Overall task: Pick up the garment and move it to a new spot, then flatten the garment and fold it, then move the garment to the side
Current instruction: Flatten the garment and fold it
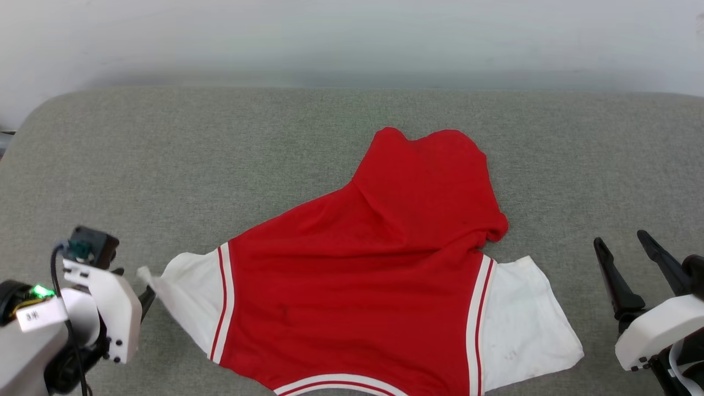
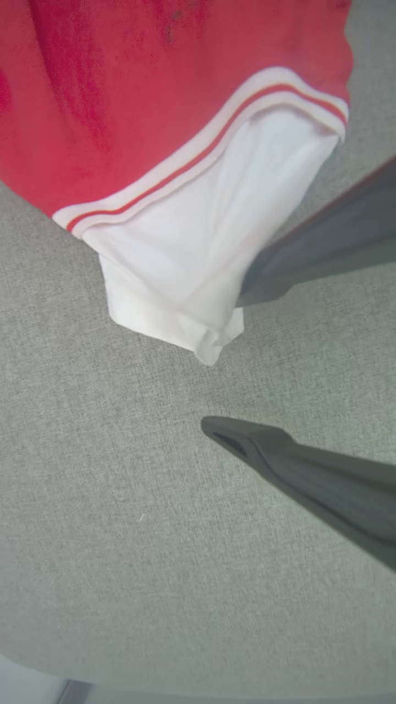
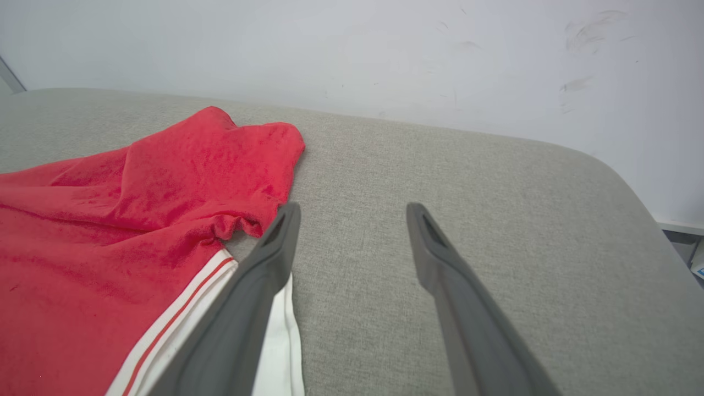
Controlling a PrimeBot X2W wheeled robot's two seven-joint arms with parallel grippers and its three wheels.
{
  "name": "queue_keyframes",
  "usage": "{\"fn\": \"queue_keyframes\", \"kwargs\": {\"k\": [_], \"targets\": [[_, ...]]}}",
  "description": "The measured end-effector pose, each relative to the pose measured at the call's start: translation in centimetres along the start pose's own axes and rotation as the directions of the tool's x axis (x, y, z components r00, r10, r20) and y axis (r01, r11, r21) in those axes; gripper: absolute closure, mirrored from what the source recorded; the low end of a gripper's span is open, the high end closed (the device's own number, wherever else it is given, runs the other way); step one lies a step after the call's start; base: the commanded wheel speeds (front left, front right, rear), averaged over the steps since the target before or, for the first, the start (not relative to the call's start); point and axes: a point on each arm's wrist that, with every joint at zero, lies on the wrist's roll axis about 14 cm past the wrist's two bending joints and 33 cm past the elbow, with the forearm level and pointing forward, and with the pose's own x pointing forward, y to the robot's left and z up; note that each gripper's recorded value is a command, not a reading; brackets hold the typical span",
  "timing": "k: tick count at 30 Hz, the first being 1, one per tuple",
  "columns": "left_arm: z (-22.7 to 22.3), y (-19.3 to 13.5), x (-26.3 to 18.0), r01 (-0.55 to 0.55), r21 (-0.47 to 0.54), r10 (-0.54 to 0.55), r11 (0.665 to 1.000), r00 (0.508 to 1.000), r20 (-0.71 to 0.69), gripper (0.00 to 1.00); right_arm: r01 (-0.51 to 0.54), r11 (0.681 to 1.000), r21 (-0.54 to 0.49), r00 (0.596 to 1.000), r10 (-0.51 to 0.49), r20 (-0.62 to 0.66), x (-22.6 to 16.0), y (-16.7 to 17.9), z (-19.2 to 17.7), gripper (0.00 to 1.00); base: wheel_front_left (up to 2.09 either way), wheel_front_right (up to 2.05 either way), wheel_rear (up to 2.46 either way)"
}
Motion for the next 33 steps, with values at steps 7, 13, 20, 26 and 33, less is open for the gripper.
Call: {"fn": "queue_keyframes", "kwargs": {"k": [7, 13, 20, 26, 33], "targets": [[3.3, -0.8, -1.8, 0.059, -0.034, -0.06, 0.998, 0.998, -0.013, 0.0, -0.01, 1.0, 0.008, 1.0, 0.01, 0.005, 0.0, 0.5, 0.0, 0.0, 0.0, 0.0, 0.0], [5.7, -1.7, -2.6, 0.083, 0.006, -0.083, 0.997, 0.996, -0.019, 0.0, -0.007, 1.0, 0.012, 1.0, 0.007, 0.005, -0.1, 0.4, -0.2, 0.0, 0.0, 0.0, 0.0], [5.1, -3.5, -2.5, 0.135, -0.033, -0.138, 0.99, 0.986, -0.091, 0.0, 0.006, 1.0, 0.02, 1.0, -0.006, -0.001, -0.4, 0.0, -0.7, 0.0, 0.0, 0.0, 0.0], [1.2, -5.2, -1.2, 0.179, -0.056, -0.187, 0.982, 0.953, -0.24, 0.0, 0.014, 1.0, 0.024, 1.0, -0.014, -0.009, -0.1, -0.4, -1.1, 0.0, 0.0, 0.0, 0.0], [-2.7, -4.3, 0.9, 0.135, -0.061, -0.148, 0.989, 0.918, -0.367, 0.0, 0.023, 1.0, 0.021, 1.0, -0.023, -0.019, 0.4, -0.8, -1.4, 0.0, 0.0, 0.0, 0.0]]}}
